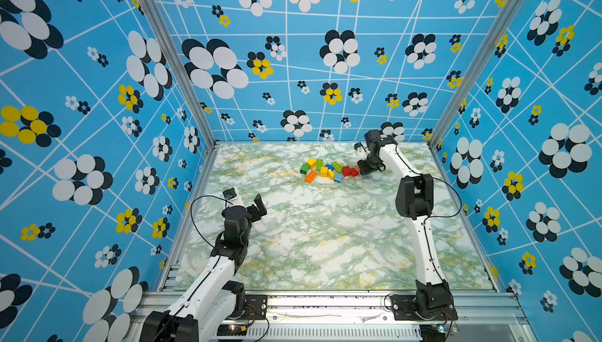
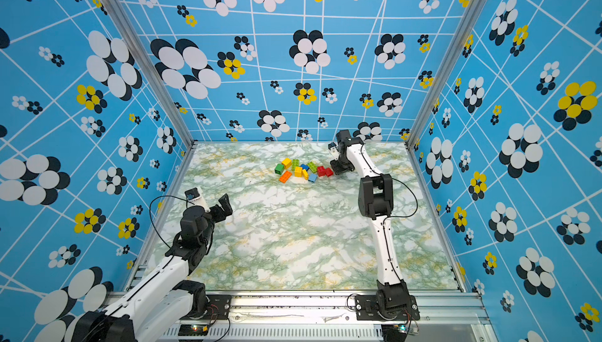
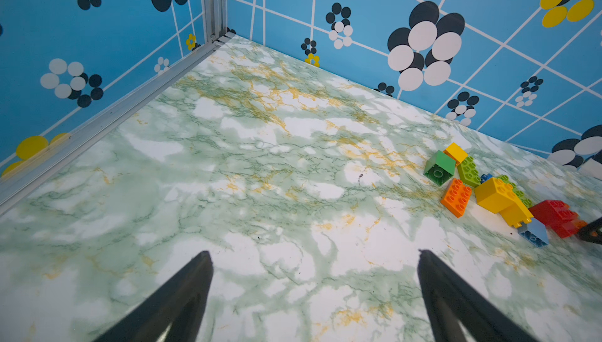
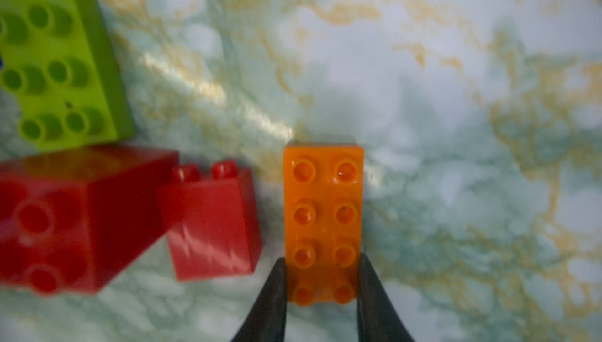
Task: Assemble the letter p with lego
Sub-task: Pick up the lego brick from the center of the board, then place the lego brick at the center of the board.
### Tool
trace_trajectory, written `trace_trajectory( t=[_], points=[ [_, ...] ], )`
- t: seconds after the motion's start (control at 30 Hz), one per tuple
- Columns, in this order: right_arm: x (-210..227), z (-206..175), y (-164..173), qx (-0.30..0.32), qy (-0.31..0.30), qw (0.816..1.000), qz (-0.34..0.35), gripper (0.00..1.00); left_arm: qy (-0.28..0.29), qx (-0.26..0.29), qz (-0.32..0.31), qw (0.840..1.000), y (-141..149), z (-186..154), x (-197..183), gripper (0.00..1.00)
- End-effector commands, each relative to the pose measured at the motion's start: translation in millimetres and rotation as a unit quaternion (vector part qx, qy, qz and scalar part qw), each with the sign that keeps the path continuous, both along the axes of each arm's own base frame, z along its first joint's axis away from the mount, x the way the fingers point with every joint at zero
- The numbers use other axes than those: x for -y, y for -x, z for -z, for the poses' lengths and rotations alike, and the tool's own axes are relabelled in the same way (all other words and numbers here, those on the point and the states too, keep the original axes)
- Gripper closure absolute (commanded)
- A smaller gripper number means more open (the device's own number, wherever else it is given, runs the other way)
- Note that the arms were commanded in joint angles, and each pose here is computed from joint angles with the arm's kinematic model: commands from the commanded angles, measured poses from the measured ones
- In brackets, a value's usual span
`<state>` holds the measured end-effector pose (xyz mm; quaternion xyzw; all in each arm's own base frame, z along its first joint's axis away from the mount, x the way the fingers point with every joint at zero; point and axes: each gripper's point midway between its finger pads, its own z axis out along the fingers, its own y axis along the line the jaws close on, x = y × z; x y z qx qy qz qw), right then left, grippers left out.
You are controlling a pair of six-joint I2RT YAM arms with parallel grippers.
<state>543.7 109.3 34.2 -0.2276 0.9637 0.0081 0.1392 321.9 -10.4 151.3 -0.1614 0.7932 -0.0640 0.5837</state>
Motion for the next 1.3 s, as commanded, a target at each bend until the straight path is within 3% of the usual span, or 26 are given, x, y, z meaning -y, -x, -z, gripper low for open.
trace_trajectory(
  t=[0.0, 0.2, 0.4, 0.63, 0.77, 1.0, 1.27],
  points=[
    [-0.6, -47.0, 3.2, 0.056, -0.018, 0.998, 0.037, 0.85, -0.006, 0.011, -0.003, 1.000, -3.4, -6.8, -2.1, 0.01],
    [-9.7, -78.6, 57.4, 0.077, -0.038, 0.996, 0.028, 0.86, 0.003, 0.000, 0.009, 1.000, -7.1, -3.3, 3.2, 0.01],
    [-71.4, -85.7, 110.0, 0.078, -0.035, 0.992, -0.096, 0.87, 0.010, -0.028, 0.037, 0.999, -15.1, 5.2, 15.1, 0.01],
    [-149.3, -43.3, 184.9, 0.006, -0.026, 0.971, -0.237, 0.88, 0.015, -0.052, 0.054, 0.997, -21.2, 12.7, 22.9, 0.01],
    [-169.4, -23.7, 213.6, -0.013, -0.003, 0.959, -0.284, 0.89, 0.015, -0.057, 0.054, 0.997, -23.1, 14.9, 23.1, 0.01],
    [-182.0, 0.4, 240.9, -0.026, 0.037, 0.940, -0.337, 0.88, 0.015, -0.056, 0.054, 0.997, -23.6, 14.3, 23.3, 0.01],
    [-171.5, 19.0, 238.1, -0.030, 0.081, 0.937, -0.340, 0.83, 0.015, -0.057, 0.055, 0.997, -23.5, 14.1, 24.0, 0.01]
  ],
)
